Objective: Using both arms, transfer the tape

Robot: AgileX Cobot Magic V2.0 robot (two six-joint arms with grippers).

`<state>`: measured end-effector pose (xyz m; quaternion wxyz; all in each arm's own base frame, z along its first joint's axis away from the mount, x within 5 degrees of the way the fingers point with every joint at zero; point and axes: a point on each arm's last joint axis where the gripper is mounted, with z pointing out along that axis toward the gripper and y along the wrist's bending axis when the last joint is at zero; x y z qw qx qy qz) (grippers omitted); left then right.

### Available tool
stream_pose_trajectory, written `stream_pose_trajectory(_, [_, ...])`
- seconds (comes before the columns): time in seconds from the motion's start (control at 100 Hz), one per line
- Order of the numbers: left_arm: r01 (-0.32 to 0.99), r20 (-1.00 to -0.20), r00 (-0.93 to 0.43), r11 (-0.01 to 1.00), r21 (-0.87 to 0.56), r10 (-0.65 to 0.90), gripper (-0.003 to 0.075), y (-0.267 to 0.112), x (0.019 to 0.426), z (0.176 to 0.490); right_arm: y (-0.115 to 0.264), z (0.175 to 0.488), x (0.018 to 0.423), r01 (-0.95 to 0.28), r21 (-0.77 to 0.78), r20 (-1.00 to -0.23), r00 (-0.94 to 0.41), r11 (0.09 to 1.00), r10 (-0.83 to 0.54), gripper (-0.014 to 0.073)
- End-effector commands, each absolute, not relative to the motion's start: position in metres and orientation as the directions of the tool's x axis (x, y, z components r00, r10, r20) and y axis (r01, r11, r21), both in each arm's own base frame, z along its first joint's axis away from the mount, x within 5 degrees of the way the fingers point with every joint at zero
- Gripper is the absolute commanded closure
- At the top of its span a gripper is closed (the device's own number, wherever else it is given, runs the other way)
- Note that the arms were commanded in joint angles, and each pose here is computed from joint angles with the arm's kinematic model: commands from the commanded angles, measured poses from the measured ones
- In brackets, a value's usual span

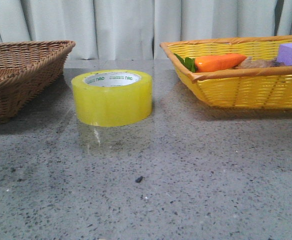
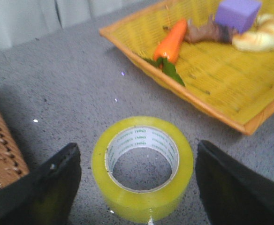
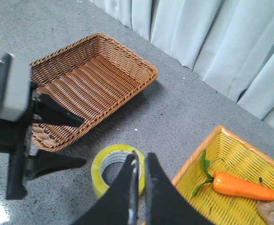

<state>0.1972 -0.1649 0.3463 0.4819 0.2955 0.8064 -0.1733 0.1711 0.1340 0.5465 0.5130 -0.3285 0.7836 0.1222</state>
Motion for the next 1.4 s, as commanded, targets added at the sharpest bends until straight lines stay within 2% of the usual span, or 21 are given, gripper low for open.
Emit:
stream_pose_trajectory(0.0, [0.663, -0.908, -0.299, 0.748, 0.024, 0.294, 0.0240, -0.176, 0.203, 0.365, 0.122, 0.565, 0.160, -0.615, -0.168, -0.926, -0.170, 0.771, -0.337, 0.0668])
stream_pose_trajectory(0.23, [0.725, -0.828, -0.331, 0.684, 0.084, 0.453, 0.0240, -0.210, 0.222, 0.343, 0.122, 0.564, 0.160, -0.613, -0.170, -0.923, -0.174, 0.772, -0.342, 0.0668])
stream_pose_trajectory(0.51, [0.746, -0.729, -0.414, 0.662, 0.071, 0.545, 0.0240, -0.235, 0.240, 0.318, 0.122, 0.563, 0.160, -0.611, -0.173, -0.920, -0.180, 0.773, -0.348, 0.0669])
stream_pose_trajectory(0.79, [0.762, -0.682, -0.426, 0.642, 0.082, 0.594, 0.0240, -0.248, 0.252, 0.290, 0.122, 0.563, 0.160, -0.611, -0.173, -0.920, -0.180, 0.773, -0.348, 0.0669])
stream_pose_trajectory(1.039, [0.765, -0.662, -0.438, 0.639, 0.082, 0.609, 0.0248, -0.253, 0.258, 0.278, 0.121, 0.563, 0.160, -0.612, -0.172, -0.917, -0.187, 0.772, -0.353, 0.0669])
stream_pose_trajectory(1.159, [0.769, -0.665, -0.426, 0.632, 0.091, 0.614, 0.0340, -0.253, 0.259, 0.277, 0.121, 0.563, 0.160, -0.612, -0.172, -0.917, -0.187, 0.772, -0.353, 0.0669])
stream_pose_trajectory(1.289, [0.769, -0.671, -0.422, 0.633, 0.092, 0.610, 0.0526, -0.254, 0.259, 0.278, 0.121, 0.562, 0.160, -0.612, -0.172, -0.915, -0.191, 0.772, -0.356, 0.0669])
stream_pose_trajectory(1.389, [0.769, -0.672, -0.421, 0.633, 0.092, 0.609, 0.0628, -0.254, 0.259, 0.278, 0.121, 0.562, 0.160, -0.612, -0.172, -0.915, -0.191, 0.772, -0.356, 0.0669])
